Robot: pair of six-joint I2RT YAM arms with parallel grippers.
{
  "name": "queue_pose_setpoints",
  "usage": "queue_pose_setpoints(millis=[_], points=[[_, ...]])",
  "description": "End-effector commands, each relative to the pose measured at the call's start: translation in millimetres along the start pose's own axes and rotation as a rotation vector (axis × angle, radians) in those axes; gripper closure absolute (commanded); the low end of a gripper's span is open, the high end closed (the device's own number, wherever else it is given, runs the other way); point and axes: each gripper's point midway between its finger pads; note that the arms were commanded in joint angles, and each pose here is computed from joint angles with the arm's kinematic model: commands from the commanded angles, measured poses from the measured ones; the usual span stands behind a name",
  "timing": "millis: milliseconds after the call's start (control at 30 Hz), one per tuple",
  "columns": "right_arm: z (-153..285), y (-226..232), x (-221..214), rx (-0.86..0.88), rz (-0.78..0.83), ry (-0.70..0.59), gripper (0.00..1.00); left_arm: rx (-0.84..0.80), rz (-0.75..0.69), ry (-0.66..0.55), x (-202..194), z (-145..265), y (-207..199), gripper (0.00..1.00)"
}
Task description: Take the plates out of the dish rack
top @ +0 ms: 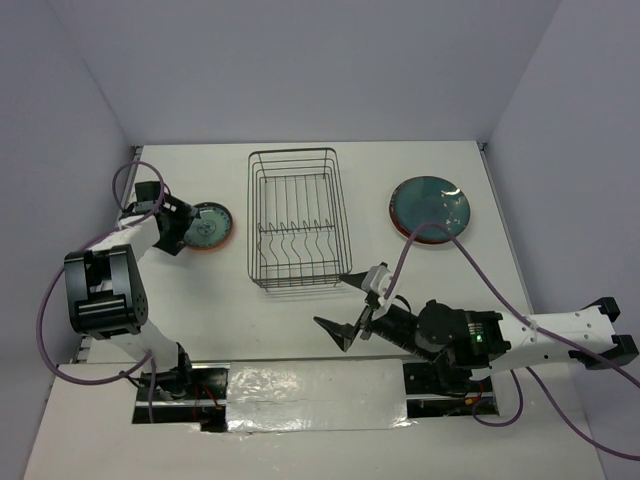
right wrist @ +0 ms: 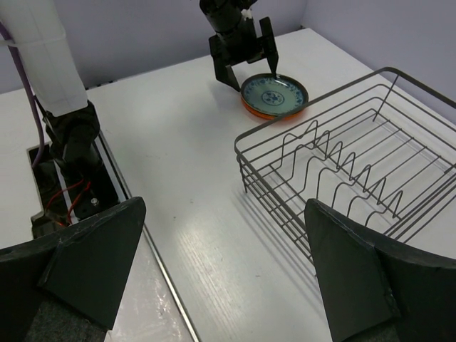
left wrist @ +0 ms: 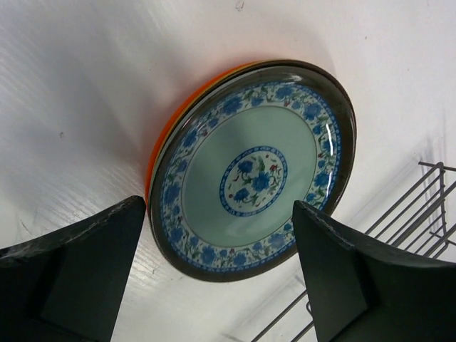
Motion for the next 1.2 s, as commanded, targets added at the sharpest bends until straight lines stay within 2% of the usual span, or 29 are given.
queue_pose_setpoints(millis=[0, 200, 300, 333, 400, 433, 467, 500, 567, 633, 733, 833, 867, 900, 933, 1033, 1167], points=[[2, 2, -2, 0.008, -0.021, 0.003, 0.00, -0.021, 0.005, -0.032, 13, 18, -10, 0.03], [0, 3, -7, 0.002, -0.028, 0.011, 0.00, 0.001, -0.018, -0.087, 24, 47, -7, 0.01], [0, -13, -7, -0.099, -0.047, 0.011, 0.00, 0.050, -0.062, -0.085, 26, 66, 1, 0.00], [1, -20, -7, -0.149, -0.062, 0.025, 0.00, 0.072, -0.086, -0.091, 28, 72, 5, 0.00], [5, -49, 2, -0.359, -0.142, -0.001, 0.00, 0.075, -0.116, -0.107, 28, 97, 8, 0.01], [14, -66, -8, -0.457, -0.108, 0.049, 0.00, 0.050, -0.162, -0.116, 28, 106, 7, 0.00], [18, -82, -7, -0.567, -0.221, 0.024, 0.00, -0.006, -0.191, -0.165, 31, 129, 1, 0.01], [20, -93, 3, -0.646, -0.258, 0.017, 0.00, -0.042, -0.224, -0.190, 32, 142, -4, 0.01], [28, -125, -5, -0.787, -0.276, 0.070, 0.00, -0.117, -0.335, -0.257, 31, 179, -13, 0.02], [18, -128, -4, -0.747, -0.276, 0.114, 0.00, -0.137, -0.419, -0.318, 32, 204, -14, 0.02], [25, -152, 2, -0.829, -0.302, 0.114, 0.00, -0.111, -0.472, -0.483, 44, 252, 4, 0.02], [52, -188, 7, -0.979, -0.299, 0.102, 0.00, -0.097, -0.556, -0.524, 37, 260, 19, 0.01], [59, -196, 9, -1.000, -0.301, 0.098, 0.00, -0.137, -0.579, -0.556, 32, 270, 19, 0.00], [68, -210, 5, -1.038, -0.301, 0.101, 0.00, -0.148, -0.580, -0.572, 29, 272, 21, 0.01], [73, -209, 13, -0.990, -0.313, 0.072, 0.00, -0.166, -0.580, -0.587, 21, 274, 27, 0.01], [95, -214, 12, -1.005, -0.327, 0.028, 0.00, -0.155, -0.573, -0.613, 14, 271, 40, 0.00], [134, -213, 16, -1.037, -0.348, -0.040, 0.00, -0.202, -0.526, -0.726, 13, 295, 47, 0.00]])
Point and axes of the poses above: each gripper's point midway between its finger pads, its own z axis back along the fingers, its own y axis along the line the jaws close on, x = y × z, and after that the axes turned 10 degrees about -z, right-handed
